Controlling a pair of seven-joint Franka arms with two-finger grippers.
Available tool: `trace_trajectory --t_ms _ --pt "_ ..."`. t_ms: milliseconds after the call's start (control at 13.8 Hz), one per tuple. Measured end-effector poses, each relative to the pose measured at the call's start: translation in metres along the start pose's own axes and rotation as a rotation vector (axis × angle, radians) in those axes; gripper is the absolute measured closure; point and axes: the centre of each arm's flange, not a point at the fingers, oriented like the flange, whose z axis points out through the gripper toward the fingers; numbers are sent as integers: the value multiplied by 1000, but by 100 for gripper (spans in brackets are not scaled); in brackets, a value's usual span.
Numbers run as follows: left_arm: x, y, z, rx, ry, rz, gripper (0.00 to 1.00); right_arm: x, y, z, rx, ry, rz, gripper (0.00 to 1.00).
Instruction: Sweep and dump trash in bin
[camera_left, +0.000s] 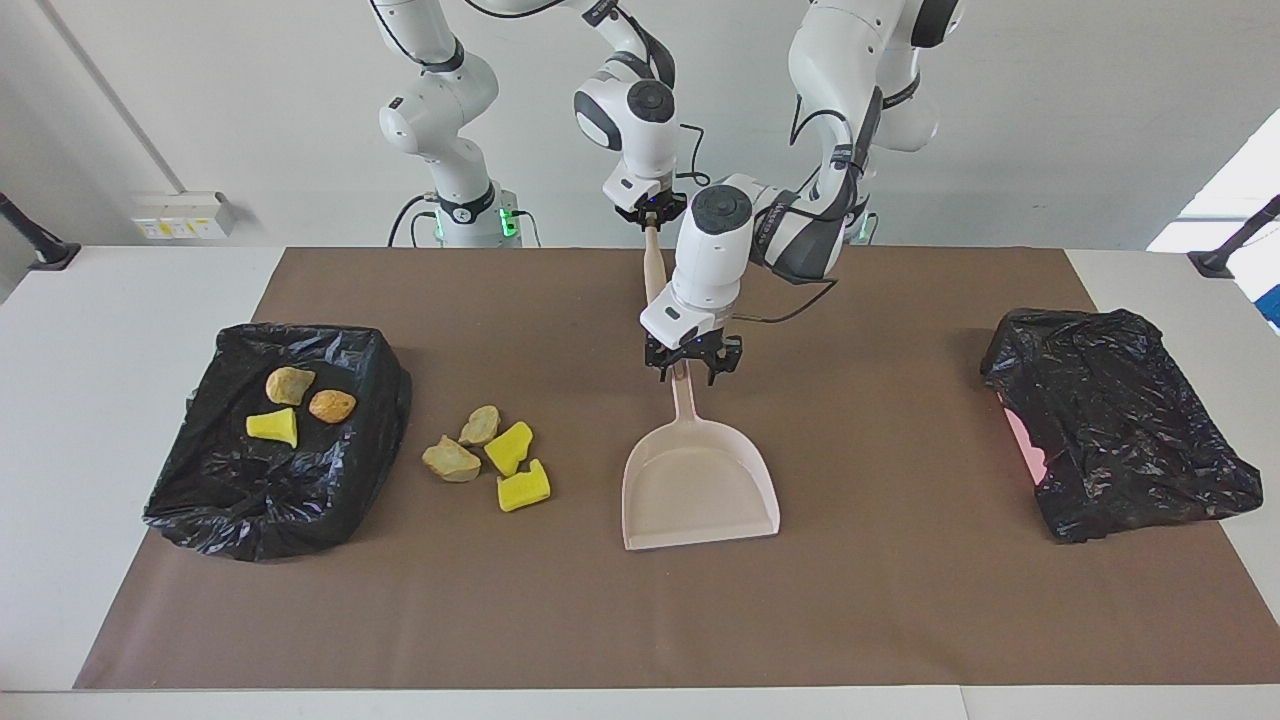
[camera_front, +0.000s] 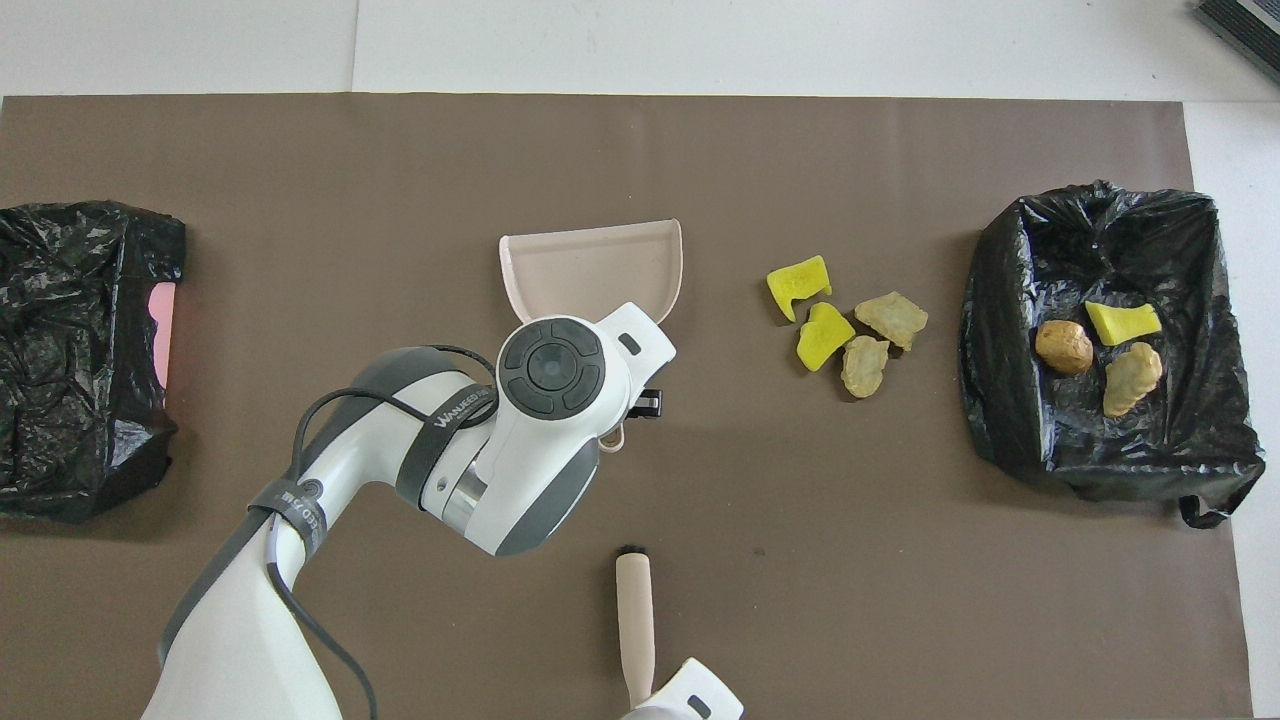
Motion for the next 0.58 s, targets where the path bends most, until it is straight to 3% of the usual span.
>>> trace_trajectory --t_ms 217,361,434,578 --pt "-2 2 1 -22 -17 -19 33 4 -3 -12 7 -6 5 74" --pt "-3 2 1 -28 -20 -23 54 13 0 -28 11 -15 26 74" --pt "-3 3 1 -29 -21 -24 54 19 5 -37 14 -11 38 74" --pt "-3 2 0 -31 -20 -24 66 30 18 -51 7 1 51 74"
